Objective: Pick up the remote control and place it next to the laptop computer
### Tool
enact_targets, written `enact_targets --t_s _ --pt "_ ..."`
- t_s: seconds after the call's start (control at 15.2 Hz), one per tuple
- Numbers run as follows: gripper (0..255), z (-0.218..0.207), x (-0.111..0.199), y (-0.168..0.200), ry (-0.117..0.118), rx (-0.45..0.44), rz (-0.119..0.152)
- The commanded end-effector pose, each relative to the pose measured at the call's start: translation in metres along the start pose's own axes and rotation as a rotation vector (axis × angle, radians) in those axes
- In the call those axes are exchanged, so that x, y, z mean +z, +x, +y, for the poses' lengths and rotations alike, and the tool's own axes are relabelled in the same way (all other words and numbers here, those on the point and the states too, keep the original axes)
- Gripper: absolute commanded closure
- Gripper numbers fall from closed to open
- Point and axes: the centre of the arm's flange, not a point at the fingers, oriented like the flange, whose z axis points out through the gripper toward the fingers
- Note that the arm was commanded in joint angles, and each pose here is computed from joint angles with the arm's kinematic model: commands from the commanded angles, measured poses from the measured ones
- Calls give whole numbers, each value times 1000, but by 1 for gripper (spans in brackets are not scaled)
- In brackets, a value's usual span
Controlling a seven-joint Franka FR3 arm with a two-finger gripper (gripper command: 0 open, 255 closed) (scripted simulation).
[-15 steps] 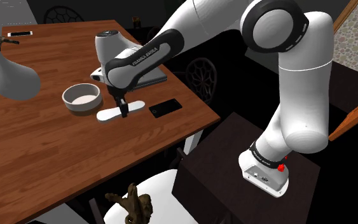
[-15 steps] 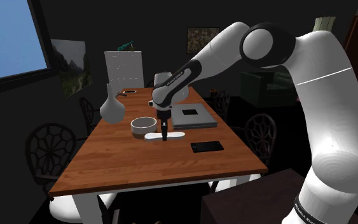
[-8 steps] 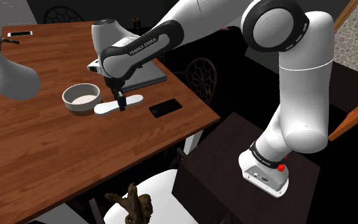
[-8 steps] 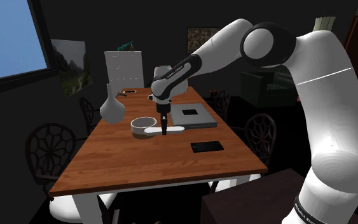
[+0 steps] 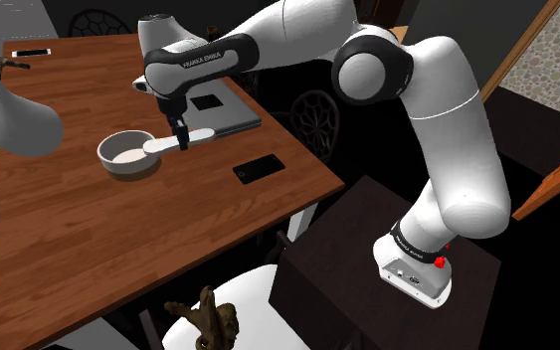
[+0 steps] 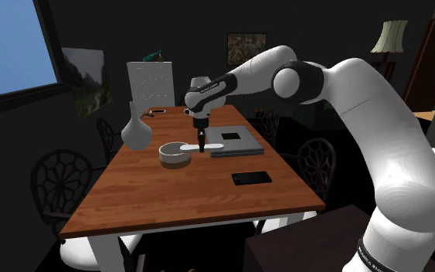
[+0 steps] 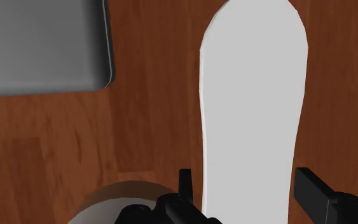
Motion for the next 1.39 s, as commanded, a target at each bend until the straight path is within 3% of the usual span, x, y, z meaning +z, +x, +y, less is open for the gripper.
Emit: enact_targets --t_s 0.0,0.2,1.32 --pt "255 23 -3 -2 0 -1 0" --pt "255 62 -4 -5 0 -1 0" --pt "255 64 86 -6 0 -1 0"
